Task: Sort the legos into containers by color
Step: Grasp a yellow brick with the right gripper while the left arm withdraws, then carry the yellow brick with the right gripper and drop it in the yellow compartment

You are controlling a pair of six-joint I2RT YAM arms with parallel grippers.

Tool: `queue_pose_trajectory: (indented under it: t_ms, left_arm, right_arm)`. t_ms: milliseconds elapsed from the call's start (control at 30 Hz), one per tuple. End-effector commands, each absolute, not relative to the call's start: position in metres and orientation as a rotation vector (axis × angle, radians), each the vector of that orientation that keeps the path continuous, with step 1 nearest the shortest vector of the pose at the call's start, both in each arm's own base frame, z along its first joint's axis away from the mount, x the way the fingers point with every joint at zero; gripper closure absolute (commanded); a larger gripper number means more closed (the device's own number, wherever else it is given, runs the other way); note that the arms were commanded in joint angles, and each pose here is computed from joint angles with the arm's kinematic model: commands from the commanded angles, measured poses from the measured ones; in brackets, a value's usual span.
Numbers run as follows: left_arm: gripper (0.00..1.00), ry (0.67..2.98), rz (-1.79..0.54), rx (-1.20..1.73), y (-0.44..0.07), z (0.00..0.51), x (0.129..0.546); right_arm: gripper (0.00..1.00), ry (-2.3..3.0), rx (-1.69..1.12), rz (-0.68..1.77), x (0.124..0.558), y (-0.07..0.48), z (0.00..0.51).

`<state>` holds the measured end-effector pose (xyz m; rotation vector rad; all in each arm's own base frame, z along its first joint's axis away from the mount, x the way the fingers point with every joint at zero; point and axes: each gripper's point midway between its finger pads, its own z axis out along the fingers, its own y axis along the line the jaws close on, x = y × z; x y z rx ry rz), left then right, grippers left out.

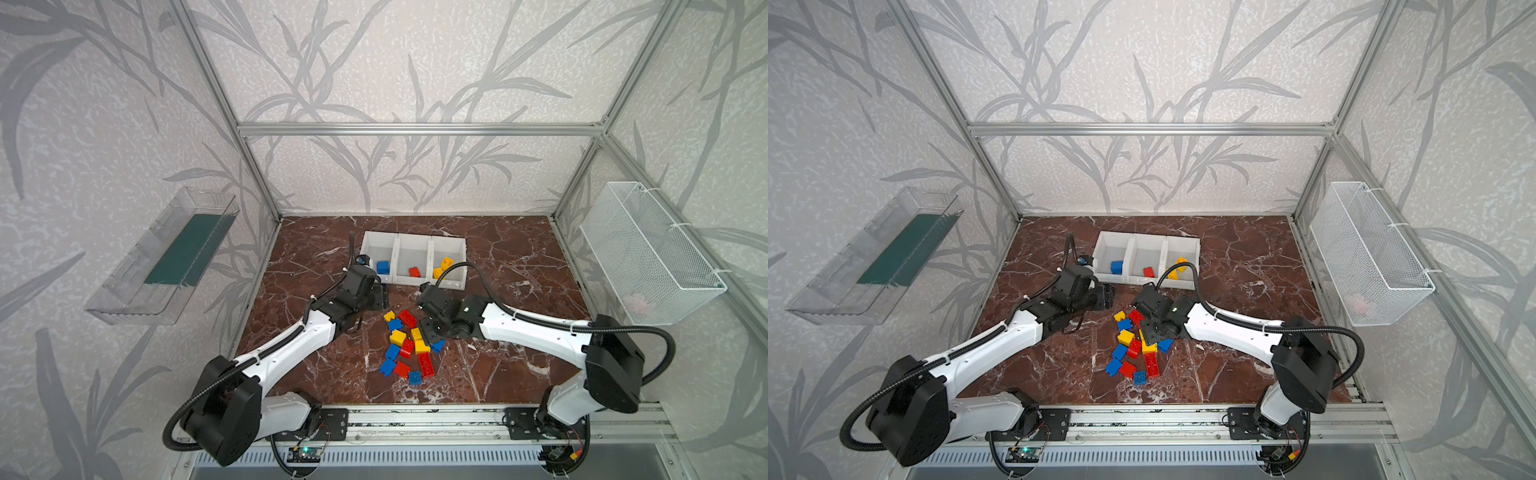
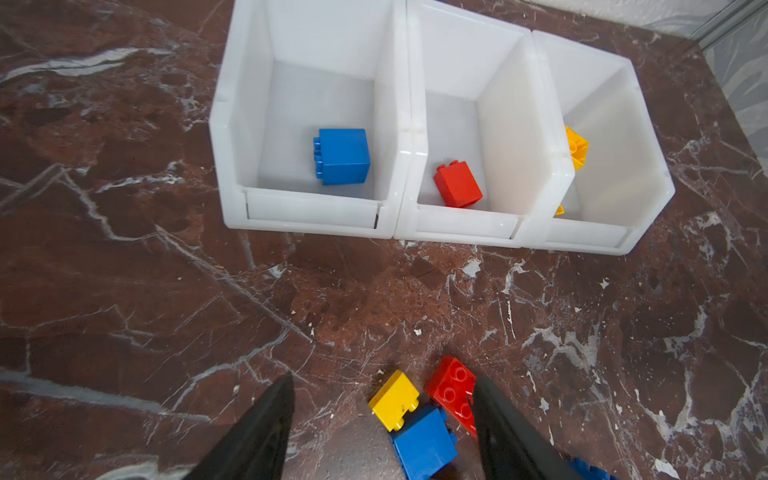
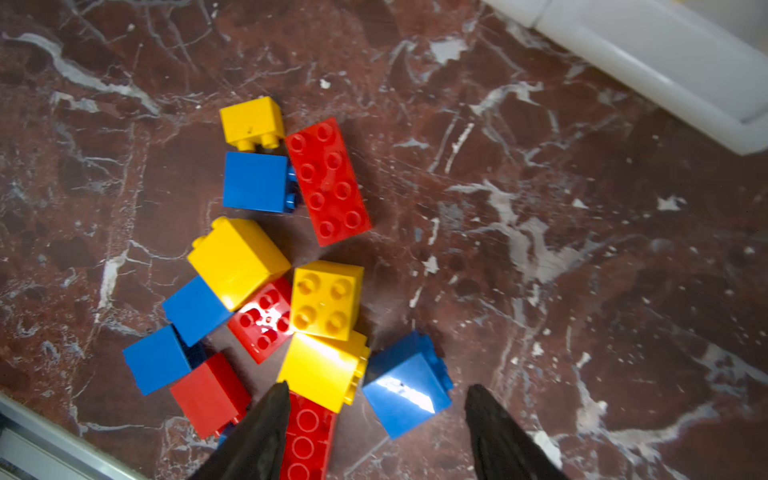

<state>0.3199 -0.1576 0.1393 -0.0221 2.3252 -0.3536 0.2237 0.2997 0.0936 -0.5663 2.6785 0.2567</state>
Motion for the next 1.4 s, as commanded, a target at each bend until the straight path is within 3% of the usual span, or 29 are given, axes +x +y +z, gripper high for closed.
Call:
queue_pose_trajectory:
  t_ms: [0, 667, 967, 1100, 1367]
  left_arm:
    - [0.29, 2.29, -0.329, -0.099, -0.142, 0.144, 0.316]
    - [0.29, 2.293, -0.383, -0.149, -0.135, 0.134, 0.297]
    - [0.28, 2.298, -0.376, -0.153, -0.133, 0.132, 0.294]
    - [0.29, 2.298, -0.372, -0.155, -0.132, 0.132, 0.294]
    - [0.29, 2.298, -0.358, -0.157, -0.129, 0.13, 0.293]
  right_arm:
    - [0.33, 2.689, -0.6, 0.263, 0.222, 0.311, 0.09]
    - [0.45, 2.757, -0.592, 0.237, 0.228, 0.33, 0.055]
    - [0.64, 2.762, -0.591, 0.217, 0.232, 0.333, 0.048]
    - [0.71, 2.739, -0.597, 0.218, 0.235, 0.334, 0.055]
    - [0.74, 2.635, -0.632, 0.192, 0.261, 0.331, 0.103]
